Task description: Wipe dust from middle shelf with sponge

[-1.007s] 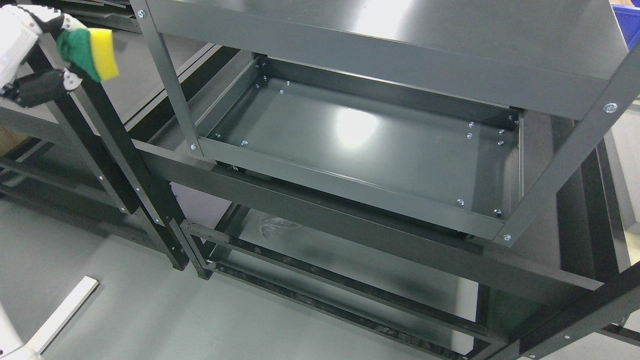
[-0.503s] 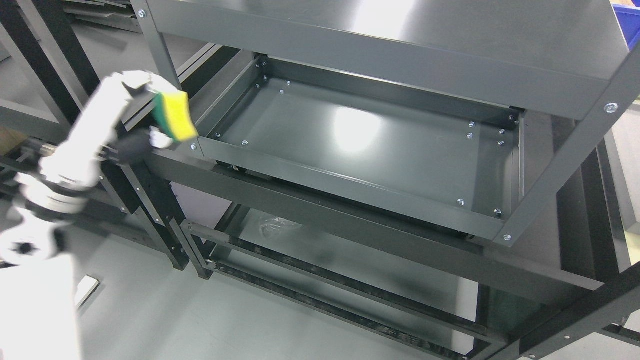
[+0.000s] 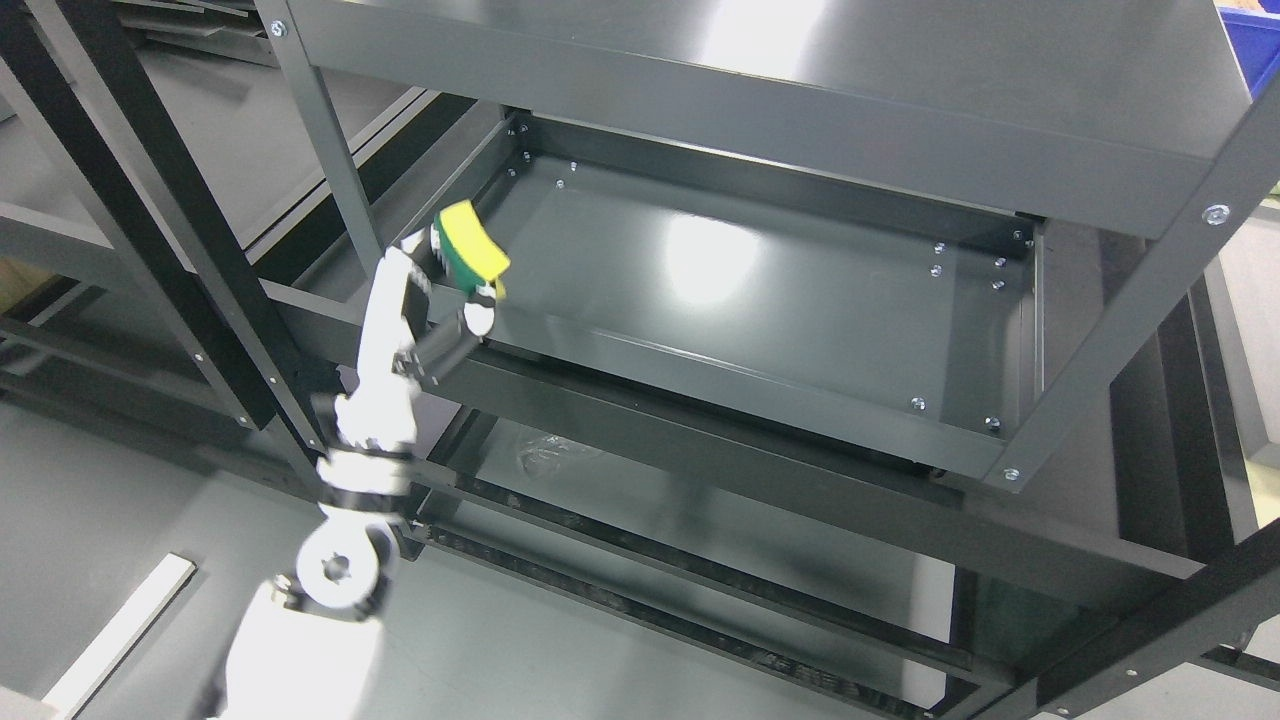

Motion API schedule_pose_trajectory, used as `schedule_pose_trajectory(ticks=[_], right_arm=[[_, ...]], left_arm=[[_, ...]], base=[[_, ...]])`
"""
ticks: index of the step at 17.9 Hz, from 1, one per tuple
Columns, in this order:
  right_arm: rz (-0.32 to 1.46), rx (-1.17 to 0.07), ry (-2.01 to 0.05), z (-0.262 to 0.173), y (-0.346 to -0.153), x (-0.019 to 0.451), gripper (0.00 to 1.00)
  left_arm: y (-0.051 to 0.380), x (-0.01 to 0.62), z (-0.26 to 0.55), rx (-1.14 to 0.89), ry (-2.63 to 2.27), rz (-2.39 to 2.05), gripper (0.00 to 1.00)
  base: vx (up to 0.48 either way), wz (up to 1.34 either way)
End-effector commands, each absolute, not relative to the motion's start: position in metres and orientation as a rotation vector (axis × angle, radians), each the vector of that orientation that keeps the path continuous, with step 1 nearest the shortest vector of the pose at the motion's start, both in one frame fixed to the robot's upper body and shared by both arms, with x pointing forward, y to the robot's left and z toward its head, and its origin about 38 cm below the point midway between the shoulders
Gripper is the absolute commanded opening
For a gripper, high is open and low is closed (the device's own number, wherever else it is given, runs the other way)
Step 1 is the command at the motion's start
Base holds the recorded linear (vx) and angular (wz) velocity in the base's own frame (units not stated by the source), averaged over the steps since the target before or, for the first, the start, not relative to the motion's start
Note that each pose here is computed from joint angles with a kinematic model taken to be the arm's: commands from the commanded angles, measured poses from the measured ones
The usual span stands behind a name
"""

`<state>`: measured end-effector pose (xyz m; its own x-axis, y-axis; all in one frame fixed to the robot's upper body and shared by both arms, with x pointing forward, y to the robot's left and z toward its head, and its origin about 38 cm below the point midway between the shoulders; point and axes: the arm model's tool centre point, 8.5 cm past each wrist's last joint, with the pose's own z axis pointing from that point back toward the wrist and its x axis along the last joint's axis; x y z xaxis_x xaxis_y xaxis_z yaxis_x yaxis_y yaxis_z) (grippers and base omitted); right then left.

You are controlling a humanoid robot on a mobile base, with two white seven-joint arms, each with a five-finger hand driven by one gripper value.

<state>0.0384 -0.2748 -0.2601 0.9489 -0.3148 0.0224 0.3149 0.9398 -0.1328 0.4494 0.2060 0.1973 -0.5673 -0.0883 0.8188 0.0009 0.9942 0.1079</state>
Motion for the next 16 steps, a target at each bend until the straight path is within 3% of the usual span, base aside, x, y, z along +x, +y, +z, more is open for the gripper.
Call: schedule_pose_trajectory(ticks=[1, 3, 7, 16], right_arm=[[-0.323, -0.153, -0.021, -0.259, -0.287, 0.044, 1.0], [-0.323, -0.153, -0.021, -0.259, -0.287, 0.044, 1.0], [-0.323, -0.153, -0.021, -0.259, -0.287, 0.044, 1.0], [-0.323, -0.153, -0.021, -0.259, -0.287, 0.044, 1.0]], left_arm=[[0.129, 0.393, 0.137, -0.13, -1.945, -0.026, 0.0], [0.15, 0.387, 0.143, -0.09, -1.929, 0.04, 0.0], [0.15, 0.353, 0.129, -0.114, -1.883, 0.054, 0.0], [0.15, 0.351, 0.128, -0.117, -1.884, 0.056, 0.0]], base=[[0.0, 0.0], [0.0, 0.0], [0.0, 0.0], [0.0, 0.0]])
